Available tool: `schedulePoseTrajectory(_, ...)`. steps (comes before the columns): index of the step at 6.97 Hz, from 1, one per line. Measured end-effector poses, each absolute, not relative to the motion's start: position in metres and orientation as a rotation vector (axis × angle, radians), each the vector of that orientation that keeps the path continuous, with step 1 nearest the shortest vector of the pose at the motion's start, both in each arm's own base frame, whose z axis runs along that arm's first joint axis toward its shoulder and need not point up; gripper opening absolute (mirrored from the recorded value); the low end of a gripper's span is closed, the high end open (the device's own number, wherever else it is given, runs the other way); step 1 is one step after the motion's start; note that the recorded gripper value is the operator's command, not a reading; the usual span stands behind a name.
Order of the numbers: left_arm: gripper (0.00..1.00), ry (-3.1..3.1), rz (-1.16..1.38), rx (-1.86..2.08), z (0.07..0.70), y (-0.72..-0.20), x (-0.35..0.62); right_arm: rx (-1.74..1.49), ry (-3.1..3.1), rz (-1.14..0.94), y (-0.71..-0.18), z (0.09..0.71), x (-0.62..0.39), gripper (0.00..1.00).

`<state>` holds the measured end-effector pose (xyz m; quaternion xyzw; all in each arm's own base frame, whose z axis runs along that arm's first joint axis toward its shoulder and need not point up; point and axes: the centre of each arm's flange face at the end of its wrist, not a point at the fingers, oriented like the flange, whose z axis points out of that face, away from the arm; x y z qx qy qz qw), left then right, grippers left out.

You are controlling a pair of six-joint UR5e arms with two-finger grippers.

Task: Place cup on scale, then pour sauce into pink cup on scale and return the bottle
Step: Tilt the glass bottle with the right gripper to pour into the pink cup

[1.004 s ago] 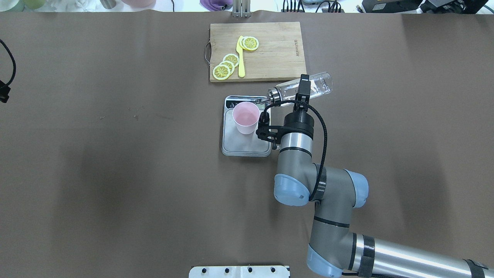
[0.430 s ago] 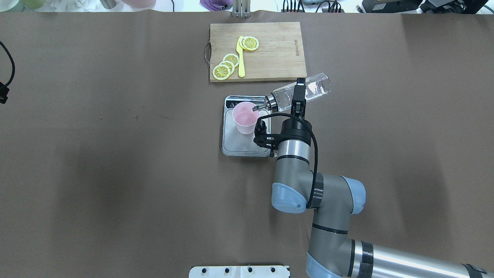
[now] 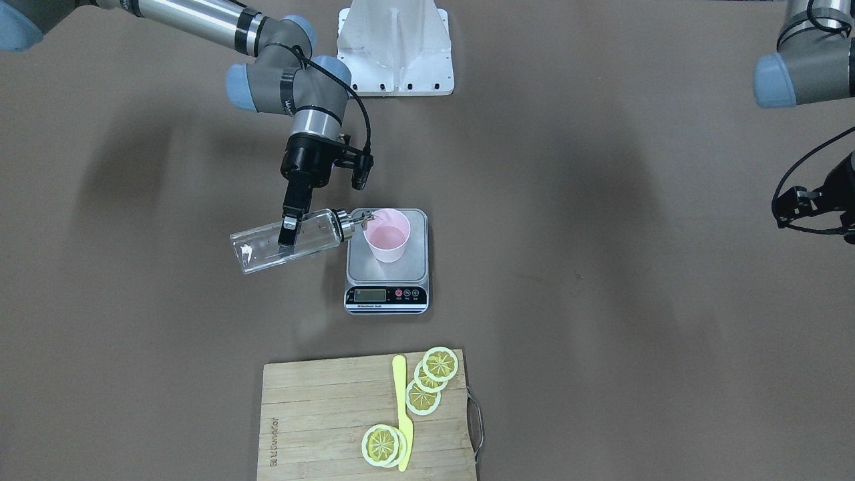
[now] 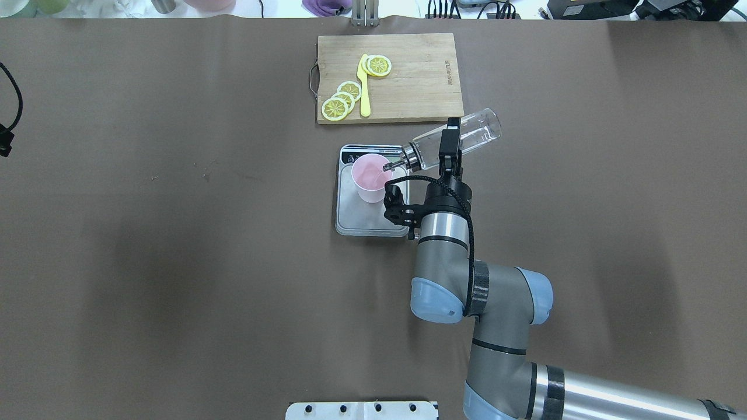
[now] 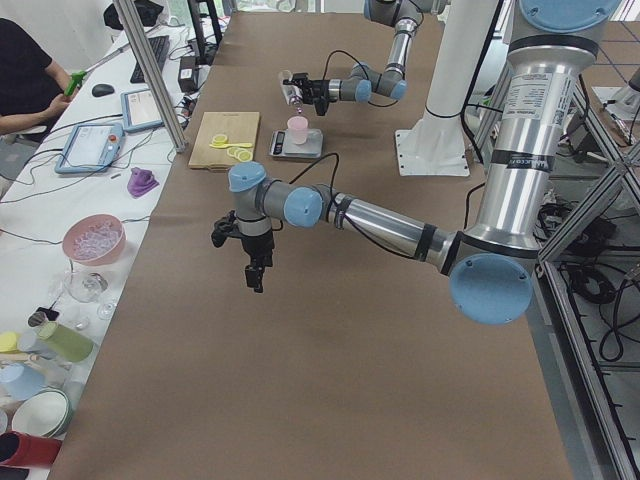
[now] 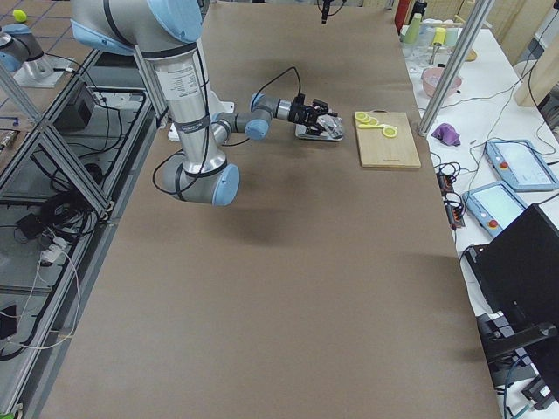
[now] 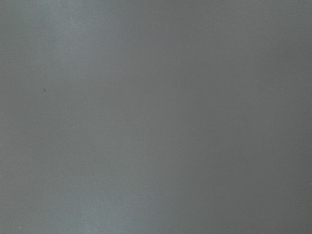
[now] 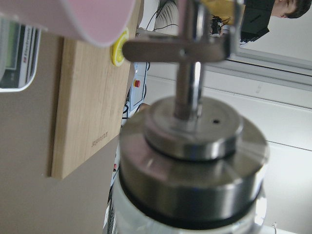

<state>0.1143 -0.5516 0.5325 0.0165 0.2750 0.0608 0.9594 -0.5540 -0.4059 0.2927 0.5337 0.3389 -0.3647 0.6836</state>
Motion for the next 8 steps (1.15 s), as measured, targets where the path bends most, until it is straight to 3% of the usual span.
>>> schedulePoseTrajectory(4, 0.99, 0.558, 0.123, 0.034, 0.5322, -0.5518, 0.1143, 1.204, 0.769, -0.811, -0.4058, 0.2890, -0.5527, 0.12)
schedulePoseTrajectory(8, 0.99, 0.561, 0.124, 0.042, 0.5272, -0.5525, 0.1147, 1.270, 0.560, -0.638, -0.4071, 0.2872, -0.5566, 0.11)
